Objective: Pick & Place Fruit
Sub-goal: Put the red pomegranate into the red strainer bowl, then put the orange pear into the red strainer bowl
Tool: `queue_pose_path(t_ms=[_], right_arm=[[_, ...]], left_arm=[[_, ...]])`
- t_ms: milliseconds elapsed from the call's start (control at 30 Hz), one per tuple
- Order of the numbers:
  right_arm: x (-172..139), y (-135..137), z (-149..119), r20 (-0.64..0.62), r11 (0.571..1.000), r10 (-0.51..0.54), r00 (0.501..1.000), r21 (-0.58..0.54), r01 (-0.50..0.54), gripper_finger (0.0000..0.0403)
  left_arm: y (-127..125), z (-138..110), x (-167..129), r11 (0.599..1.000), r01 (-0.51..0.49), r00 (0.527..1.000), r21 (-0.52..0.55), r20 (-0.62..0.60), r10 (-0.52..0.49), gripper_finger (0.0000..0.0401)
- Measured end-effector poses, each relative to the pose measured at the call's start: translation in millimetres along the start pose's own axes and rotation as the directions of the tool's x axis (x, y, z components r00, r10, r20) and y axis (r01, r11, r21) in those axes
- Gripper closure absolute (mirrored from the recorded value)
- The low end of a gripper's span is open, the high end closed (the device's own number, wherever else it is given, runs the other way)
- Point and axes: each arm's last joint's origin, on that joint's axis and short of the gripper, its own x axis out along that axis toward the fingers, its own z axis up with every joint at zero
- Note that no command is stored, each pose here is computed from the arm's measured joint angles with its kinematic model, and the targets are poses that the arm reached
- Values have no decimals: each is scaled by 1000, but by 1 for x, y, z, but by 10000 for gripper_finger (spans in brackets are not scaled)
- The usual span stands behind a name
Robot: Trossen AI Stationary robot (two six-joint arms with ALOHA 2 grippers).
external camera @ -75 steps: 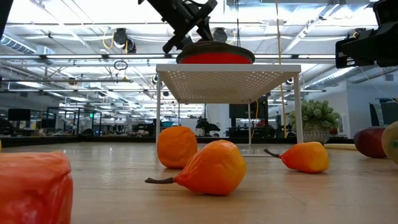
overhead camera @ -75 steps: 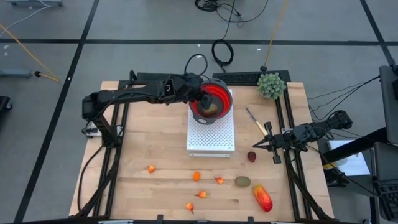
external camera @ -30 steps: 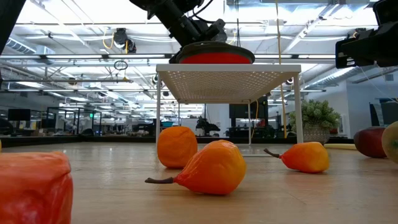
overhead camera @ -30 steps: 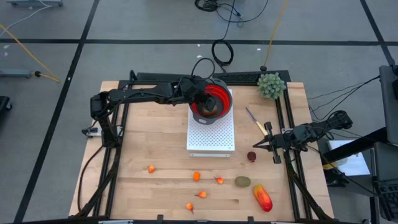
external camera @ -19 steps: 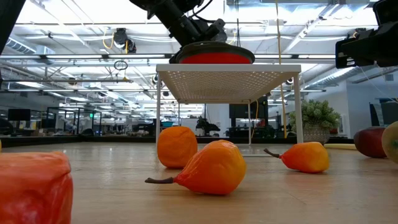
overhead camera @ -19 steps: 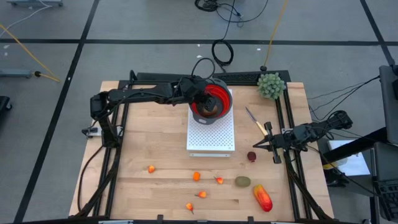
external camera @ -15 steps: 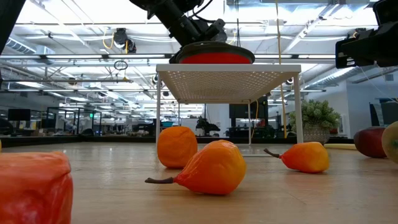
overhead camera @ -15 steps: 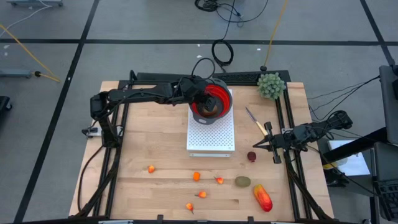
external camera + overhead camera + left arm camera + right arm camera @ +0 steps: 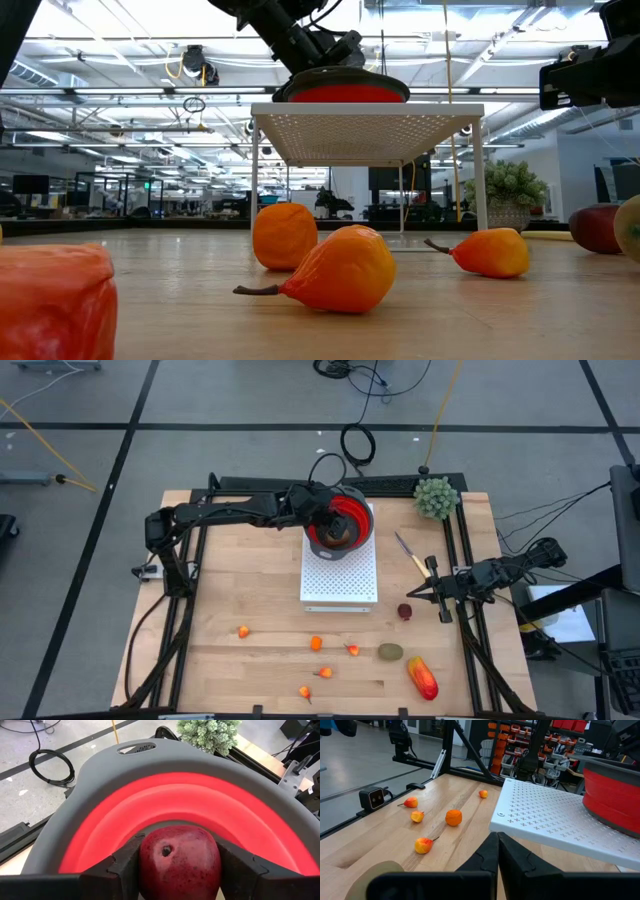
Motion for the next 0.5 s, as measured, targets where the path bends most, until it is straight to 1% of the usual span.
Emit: queue_pose_path(t_ms=[267,500], right_arm=[[0,0,0,0,1000,0,1000,0,0,403],[0,0,0,0,1000,0,1000,0,0,403]], left_arm=[[0,0,0,1000,1,1000,-2,1,-1,140],[0,1,0,1000,3,1000,-5,5,-3,132]])
